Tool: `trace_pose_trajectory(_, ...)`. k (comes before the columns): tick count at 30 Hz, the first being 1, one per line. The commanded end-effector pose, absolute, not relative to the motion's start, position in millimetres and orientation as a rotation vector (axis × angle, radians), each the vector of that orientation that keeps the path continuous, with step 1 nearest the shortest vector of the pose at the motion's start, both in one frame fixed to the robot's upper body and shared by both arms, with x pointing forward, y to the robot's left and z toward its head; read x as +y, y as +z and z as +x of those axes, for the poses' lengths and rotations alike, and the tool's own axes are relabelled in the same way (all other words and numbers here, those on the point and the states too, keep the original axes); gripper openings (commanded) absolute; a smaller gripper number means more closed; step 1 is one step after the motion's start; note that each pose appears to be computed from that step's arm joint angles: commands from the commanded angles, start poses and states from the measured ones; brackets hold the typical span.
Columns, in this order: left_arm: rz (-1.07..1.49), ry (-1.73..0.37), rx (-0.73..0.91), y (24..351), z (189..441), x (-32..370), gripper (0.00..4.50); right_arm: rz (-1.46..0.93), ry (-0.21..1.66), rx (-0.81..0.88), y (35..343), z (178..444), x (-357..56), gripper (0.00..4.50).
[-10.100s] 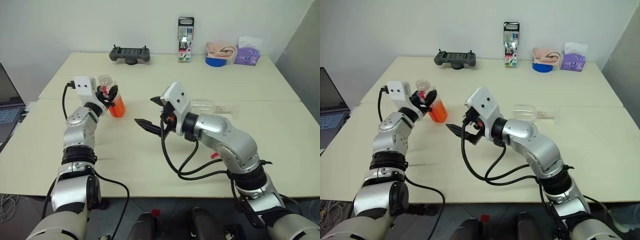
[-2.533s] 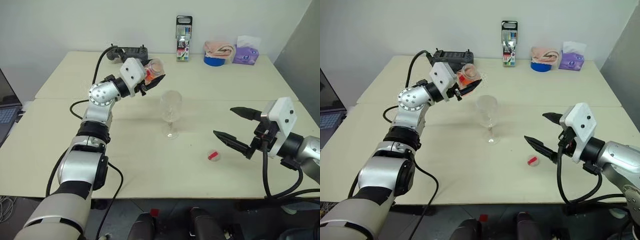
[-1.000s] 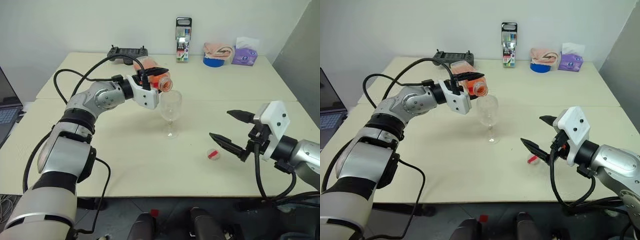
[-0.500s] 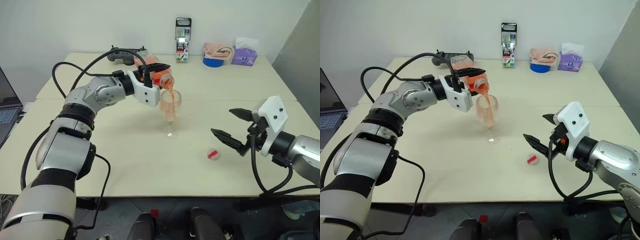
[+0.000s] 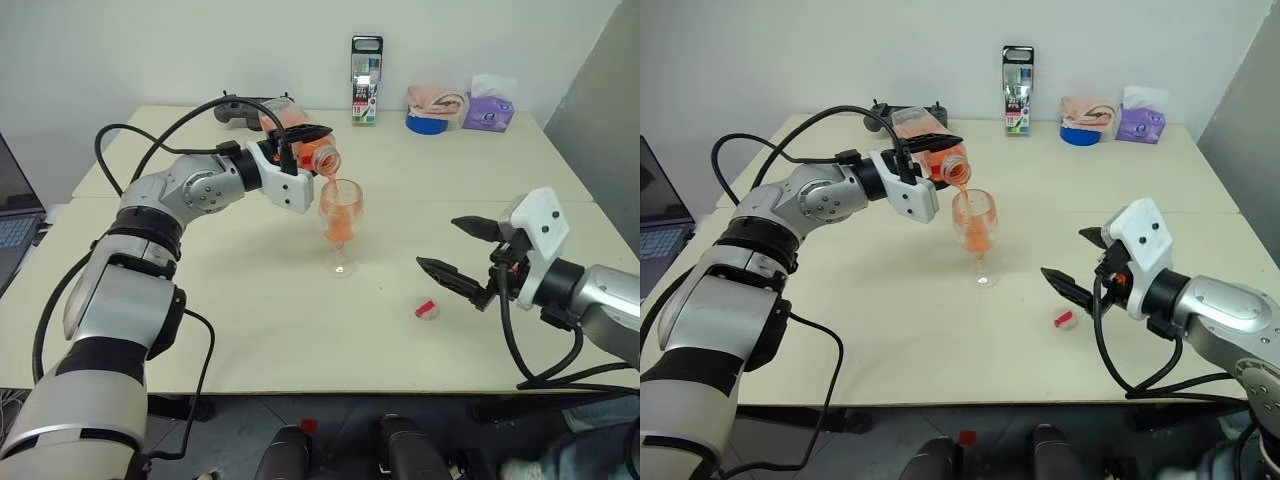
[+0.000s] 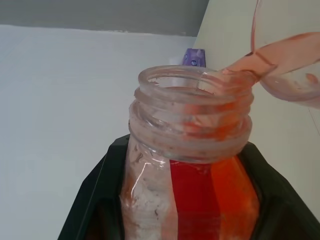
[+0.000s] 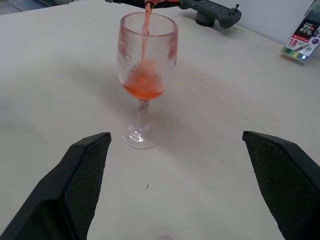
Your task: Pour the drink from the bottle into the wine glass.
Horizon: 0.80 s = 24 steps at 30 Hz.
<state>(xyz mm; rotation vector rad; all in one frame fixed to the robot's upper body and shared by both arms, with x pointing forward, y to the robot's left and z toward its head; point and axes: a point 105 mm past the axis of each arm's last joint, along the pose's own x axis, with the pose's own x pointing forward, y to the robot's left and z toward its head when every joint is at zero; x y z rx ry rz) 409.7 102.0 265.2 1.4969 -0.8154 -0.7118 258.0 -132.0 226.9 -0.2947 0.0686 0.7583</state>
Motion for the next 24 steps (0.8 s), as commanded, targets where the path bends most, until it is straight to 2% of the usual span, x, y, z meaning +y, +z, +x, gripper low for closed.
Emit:
trace_pose_trajectory(1, 1.524, -0.671, -0.888, 288.9, 406.0, 99.5, 2.13, -0.313, 0.772, 0.033, 235.7, 255.4, -128.7, 4.5)
trace_pose_trajectory(24, 1.527, -0.676, -0.893, 291.3, 404.7, 100.9, 2.13, -0.323, 0.849, 0.0, 238.2, 254.1, -112.6, 4.5)
